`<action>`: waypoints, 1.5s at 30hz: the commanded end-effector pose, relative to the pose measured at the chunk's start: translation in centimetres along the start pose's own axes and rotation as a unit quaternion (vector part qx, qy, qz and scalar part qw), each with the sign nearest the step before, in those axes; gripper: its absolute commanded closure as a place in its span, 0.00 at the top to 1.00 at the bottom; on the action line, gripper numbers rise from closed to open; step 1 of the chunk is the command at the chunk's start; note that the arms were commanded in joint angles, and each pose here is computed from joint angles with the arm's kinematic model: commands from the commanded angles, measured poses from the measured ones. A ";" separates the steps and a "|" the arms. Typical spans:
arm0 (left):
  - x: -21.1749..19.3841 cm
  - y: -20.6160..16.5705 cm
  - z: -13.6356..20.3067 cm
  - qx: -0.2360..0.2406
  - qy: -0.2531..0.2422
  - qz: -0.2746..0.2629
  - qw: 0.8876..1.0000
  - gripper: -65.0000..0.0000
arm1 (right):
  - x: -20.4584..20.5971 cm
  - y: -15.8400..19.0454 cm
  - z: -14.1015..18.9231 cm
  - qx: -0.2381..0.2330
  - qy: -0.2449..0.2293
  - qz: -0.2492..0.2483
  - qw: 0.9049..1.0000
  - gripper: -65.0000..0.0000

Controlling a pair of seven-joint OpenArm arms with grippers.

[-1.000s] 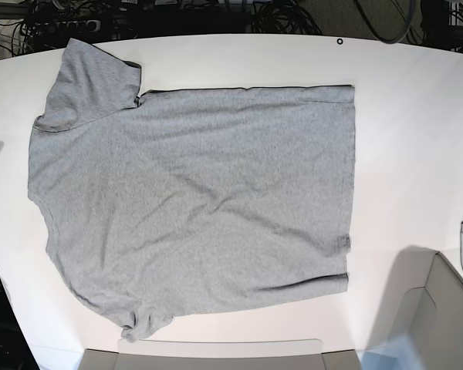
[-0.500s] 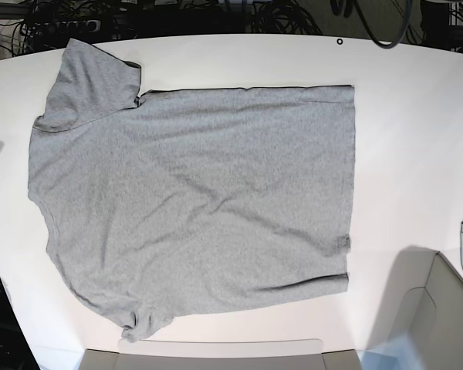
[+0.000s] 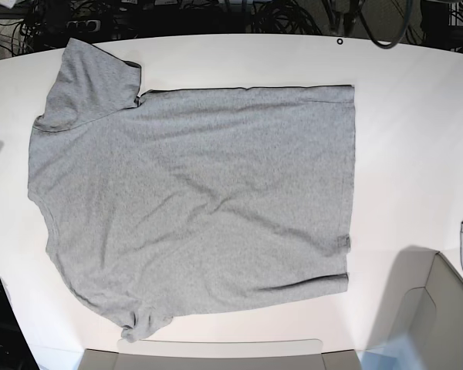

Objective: Fold the T-shirt properly
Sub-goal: 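Move both grippers down to the shirt's shoulder corners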

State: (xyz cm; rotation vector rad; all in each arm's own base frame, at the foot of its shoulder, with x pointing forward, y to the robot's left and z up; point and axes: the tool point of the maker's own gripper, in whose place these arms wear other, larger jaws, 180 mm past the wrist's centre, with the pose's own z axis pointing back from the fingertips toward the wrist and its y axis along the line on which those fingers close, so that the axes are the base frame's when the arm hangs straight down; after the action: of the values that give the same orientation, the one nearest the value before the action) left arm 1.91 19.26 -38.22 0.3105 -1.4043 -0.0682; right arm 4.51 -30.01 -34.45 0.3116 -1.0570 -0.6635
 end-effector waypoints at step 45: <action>2.6 -1.1 -1.9 -0.010 -0.023 0.019 1.000 0.22 | -7.6 1.5 -10.7 0.070 0.161 0.008 0.984 0.42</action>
State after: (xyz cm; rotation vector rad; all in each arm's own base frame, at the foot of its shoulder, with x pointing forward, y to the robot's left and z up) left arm 4.47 18.12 -37.36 0.2665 -1.4086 -0.0574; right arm 14.13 -25.07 -42.10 0.5624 -0.9211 -0.5364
